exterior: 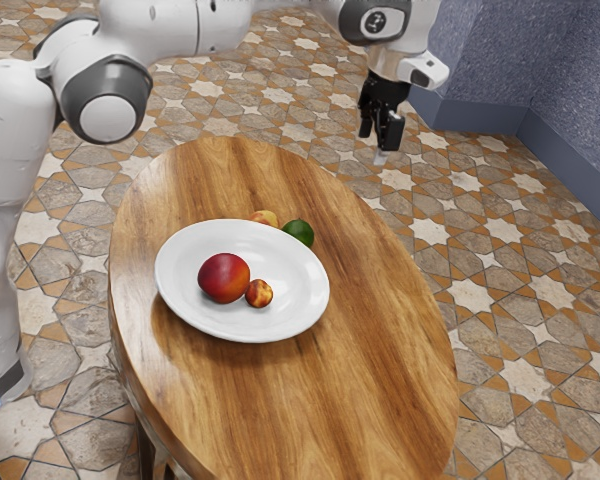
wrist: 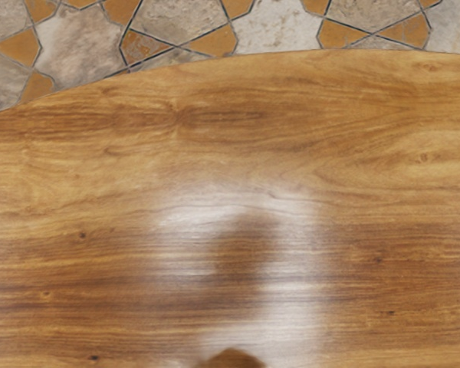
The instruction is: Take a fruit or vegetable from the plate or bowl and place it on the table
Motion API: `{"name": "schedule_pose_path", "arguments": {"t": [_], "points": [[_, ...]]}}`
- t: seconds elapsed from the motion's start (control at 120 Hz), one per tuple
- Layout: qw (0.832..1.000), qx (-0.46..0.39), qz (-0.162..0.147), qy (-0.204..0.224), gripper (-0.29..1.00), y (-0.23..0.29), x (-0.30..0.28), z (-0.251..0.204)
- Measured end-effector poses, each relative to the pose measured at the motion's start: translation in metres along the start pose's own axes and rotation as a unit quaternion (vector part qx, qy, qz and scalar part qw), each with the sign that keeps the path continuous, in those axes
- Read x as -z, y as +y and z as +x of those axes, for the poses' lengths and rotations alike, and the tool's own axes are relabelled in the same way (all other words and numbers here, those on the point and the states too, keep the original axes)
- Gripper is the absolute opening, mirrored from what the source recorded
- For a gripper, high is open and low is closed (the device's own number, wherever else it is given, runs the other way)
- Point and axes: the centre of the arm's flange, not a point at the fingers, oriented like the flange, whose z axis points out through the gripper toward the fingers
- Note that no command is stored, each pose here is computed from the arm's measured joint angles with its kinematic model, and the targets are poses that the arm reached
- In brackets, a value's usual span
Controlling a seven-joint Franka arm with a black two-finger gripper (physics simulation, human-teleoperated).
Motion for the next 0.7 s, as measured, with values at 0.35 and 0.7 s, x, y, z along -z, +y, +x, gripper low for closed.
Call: {"name": "schedule_pose_path", "arguments": {"t": [0.35,0.7], "points": [[0.993,-0.111,-0.031,-0.003,0.70,0.132,0.017,-0.022],[1.000,-0.018,-0.012,0.000,0.70,0.133,0.014,-0.036]]}}
